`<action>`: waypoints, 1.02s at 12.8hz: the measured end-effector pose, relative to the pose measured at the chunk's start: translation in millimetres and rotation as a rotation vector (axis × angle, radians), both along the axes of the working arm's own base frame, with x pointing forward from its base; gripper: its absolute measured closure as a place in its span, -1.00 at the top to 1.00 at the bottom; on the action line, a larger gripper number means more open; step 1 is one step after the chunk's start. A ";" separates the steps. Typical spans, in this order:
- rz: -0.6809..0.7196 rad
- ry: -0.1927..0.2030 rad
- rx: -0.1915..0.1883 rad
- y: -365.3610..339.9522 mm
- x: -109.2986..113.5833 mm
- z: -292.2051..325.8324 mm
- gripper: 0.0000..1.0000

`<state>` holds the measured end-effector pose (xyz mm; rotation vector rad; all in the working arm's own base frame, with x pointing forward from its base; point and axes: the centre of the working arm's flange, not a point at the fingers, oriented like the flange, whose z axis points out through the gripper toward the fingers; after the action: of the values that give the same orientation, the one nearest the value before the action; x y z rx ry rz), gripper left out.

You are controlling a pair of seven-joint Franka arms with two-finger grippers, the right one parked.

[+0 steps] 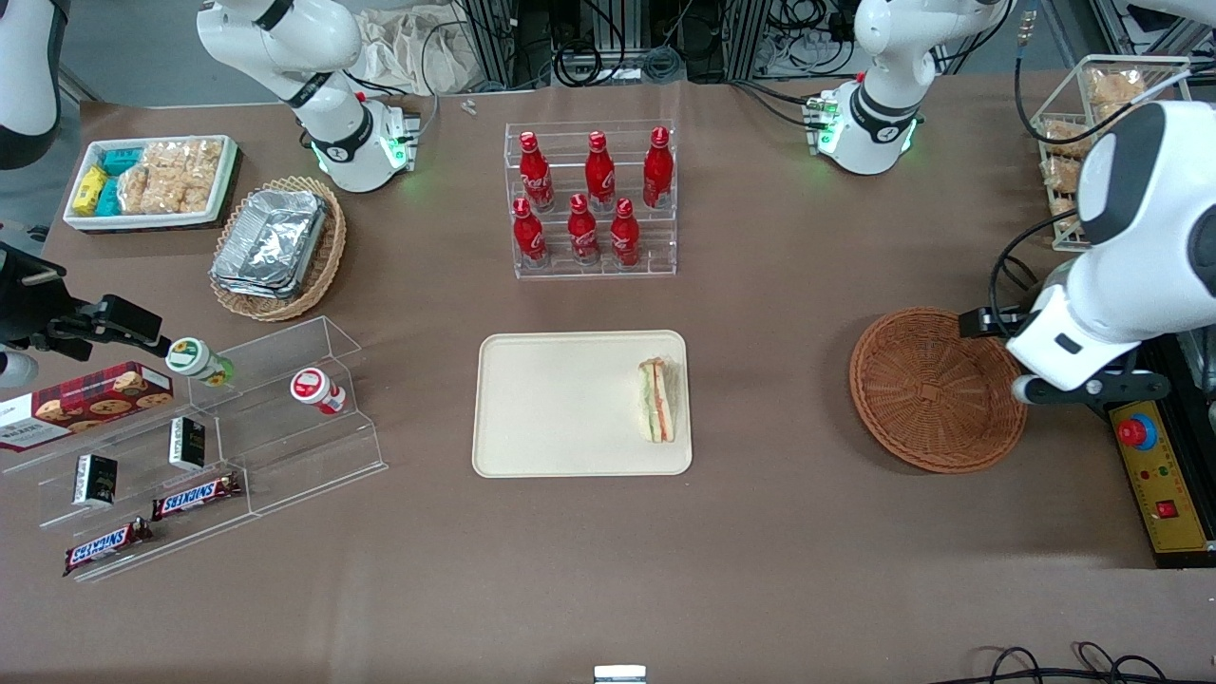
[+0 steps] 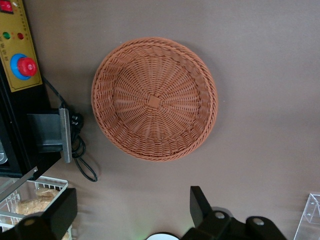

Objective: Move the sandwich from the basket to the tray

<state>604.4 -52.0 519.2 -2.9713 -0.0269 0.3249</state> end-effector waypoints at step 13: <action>0.103 -0.050 -0.090 52.5 -5.2 11.8 1.00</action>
<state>599.3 0.5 531.0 -3.0737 -0.1766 0.2708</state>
